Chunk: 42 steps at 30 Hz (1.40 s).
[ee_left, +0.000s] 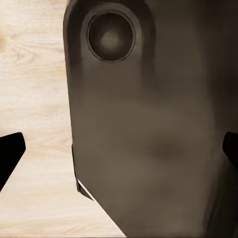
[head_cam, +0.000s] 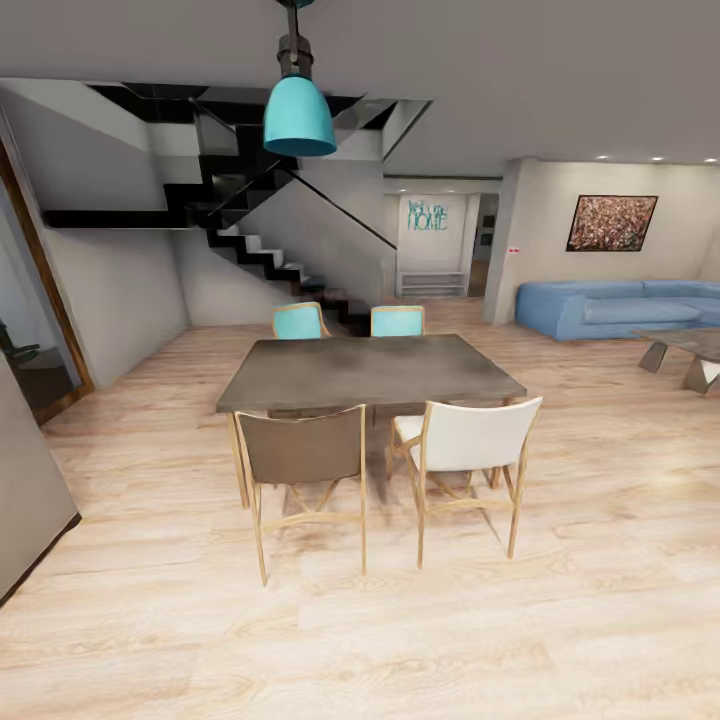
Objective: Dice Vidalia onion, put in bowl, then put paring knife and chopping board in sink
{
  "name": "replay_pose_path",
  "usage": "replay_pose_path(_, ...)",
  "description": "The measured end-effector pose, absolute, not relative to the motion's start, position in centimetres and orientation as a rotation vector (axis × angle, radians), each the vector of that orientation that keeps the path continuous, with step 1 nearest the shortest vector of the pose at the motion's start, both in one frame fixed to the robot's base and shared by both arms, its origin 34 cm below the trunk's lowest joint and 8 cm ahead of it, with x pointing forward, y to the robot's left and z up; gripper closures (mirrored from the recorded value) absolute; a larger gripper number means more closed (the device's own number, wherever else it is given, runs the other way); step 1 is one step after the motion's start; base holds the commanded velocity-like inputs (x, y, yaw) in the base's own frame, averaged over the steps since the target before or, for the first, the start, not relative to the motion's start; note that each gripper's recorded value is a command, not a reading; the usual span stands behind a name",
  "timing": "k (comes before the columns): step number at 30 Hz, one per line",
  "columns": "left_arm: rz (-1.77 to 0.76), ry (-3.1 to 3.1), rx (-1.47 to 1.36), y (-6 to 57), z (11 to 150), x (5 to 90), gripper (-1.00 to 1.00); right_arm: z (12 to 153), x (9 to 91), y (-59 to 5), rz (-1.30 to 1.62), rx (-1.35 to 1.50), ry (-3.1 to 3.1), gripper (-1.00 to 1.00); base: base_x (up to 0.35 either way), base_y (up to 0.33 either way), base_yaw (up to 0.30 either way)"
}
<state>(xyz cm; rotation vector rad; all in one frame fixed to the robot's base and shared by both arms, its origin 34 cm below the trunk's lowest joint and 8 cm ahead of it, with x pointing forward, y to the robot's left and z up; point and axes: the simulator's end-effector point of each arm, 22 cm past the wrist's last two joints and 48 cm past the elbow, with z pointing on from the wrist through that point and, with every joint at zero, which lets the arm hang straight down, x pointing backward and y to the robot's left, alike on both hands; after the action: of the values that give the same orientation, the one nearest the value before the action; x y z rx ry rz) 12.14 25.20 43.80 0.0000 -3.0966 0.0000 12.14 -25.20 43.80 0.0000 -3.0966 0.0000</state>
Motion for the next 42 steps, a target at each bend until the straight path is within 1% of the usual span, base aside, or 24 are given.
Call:
replay_pose_path(6,0.008,-3.097,0.016,24.9,43.8,12.1,-1.0,43.8,12.4,-25.1,0.0,0.005,-3.1,-1.0,0.0,0.0,0.0)
replay_pose_path(9,0.015,-3.099,0.02,24.6,43.8,12.2,-1.0,43.8,13.4,-23.8,-0.026,0.003,-3.12,-1.0,0.0,0.0,0.0)
replay_pose_path(13,0.024,-3.116,0.021,24.2,43.8,12.6,-1.0,43.8,14.8,-23.6,-0.03,-0.001,-3.156,-1.0,0.0,0.0,0.0)
replay_pose_path(18,0.0,-3.146,0.022,25.4,43.8,13.3,-1.0,43.8,16.5,-23.6,-0.032,-0.006,-3.205,-1.0,0.0,0.0,0.0)
replay_pose_path(25,-0.026,-3.22,0.023,26.4,43.8,15.9,-1.0,43.9,17.4,-22.9,-0.047,-0.005,-3.246,-1.0,0.0,0.0,0.0)
replay_pose_path(32,-0.041,-3.299,0.026,26.9,44.1,18.7,-1.0,44.2,20.2,-23.0,-0.04,-0.014,-3.325,-1.0,0.0,0.0,0.0)
replay_pose_path(33,-0.038,-3.432,0.027,26.7,44.8,23.0,-1.0,45.8,26.3,-23.4,-0.036,-0.021,-3.555,-1.0,0.0,0.0,0.0)
replay_pose_path(34,-0.037,-3.578,0.027,26.6,46.5,29.6,-1.0,48.0,32.9,-23.5,-0.035,-0.023,-3.706,-1.0,0.0,0.0,0.0)
replay_pose_path(35,-0.036,-3.766,0.028,26.5,50.2,37.8,-1.0,49.5,35.8,-23.8,-0.029,-0.025,-3.785,-1.0,0.0,0.0,0.0)
replay_pose_path(39,-0.04,-3.827,0.032,26.6,51.7,40.3,-1.0,54.4,43.4,-24.4,-0.001,-0.038,-3.986,-1.0,0.0,0.0,0.0)
replay_pose_path(42,-0.041,-3.832,0.036,26.7,51.8,40.4,-1.0,55.6,44.9,-24.6,0.001,-0.043,-4.027,-1.0,0.0,0.0,0.0)
